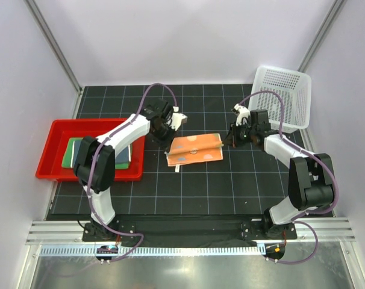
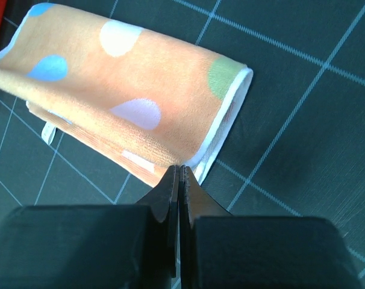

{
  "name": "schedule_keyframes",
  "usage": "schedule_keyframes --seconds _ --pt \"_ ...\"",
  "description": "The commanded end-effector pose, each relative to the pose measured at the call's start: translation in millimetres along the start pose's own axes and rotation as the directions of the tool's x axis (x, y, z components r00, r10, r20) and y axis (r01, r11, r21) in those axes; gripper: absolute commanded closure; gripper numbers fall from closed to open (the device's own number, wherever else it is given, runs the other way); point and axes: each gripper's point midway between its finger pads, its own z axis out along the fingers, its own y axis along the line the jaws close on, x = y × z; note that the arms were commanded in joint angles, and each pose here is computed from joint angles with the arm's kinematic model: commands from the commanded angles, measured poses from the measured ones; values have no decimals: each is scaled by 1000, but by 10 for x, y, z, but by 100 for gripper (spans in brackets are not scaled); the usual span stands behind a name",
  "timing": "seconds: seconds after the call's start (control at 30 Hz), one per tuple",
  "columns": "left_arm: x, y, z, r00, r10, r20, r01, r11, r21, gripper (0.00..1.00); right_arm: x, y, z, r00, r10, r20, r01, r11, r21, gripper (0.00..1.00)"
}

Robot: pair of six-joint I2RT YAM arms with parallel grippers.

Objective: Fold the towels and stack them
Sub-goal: Fold the towel

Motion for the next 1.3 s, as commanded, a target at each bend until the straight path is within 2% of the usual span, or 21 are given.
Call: schedule_keyframes --seconds 0.0,0.33,0.43,0.63,0.77,0.8,0.87,1.0,1.1,1.13,1.23,1.27 --pt "-9 -81 -133 999 -1 52 1 1000 -12 100 -141 46 -83 998 4 66 -6 1000 19 99" --pt "147 -237 14 1000 10 26 -9 1000 -19 100 -20 23 -63 997 63 50 -66 996 54 99" --pt "276 -272 76 1000 2 -8 -3 1000 -27 100 94 -21 -24 996 93 5 -93 993 69 99" --pt "510 -375 191 997 14 -71 -18 999 -51 100 188 -53 -33 991 132 0 -131 987 98 99" --pt "506 -446 185 998 8 -55 -9 1000 -28 100 333 -81 -18 984 175 -31 -170 978 118 98" --pt "497 -481 179 999 12 -47 -13 1000 -10 99 348 -97 -30 983 183 -30 -178 975 130 94" --pt "435 -571 120 1000 -17 -12 17 1000 20 90 390 -117 -42 980 193 -40 -185 971 150 90" --pt "263 -939 -73 995 -41 87 22 979 204 76 247 -105 -141 973 229 -19 -222 957 185 65" --pt "140 -1146 -233 986 -68 153 18 953 303 73 51 -56 -255 963 267 23 -266 941 211 65" --pt "131 -1165 -262 982 -97 162 43 950 309 73 -5 -57 -304 943 327 55 -330 913 239 67" --pt "23 -1154 -222 969 -155 192 90 947 309 74 -142 56 -324 926 364 96 -377 897 232 68" --pt "18 -1116 -169 961 -209 179 152 945 291 73 -140 36 -336 923 370 103 -384 886 261 68"
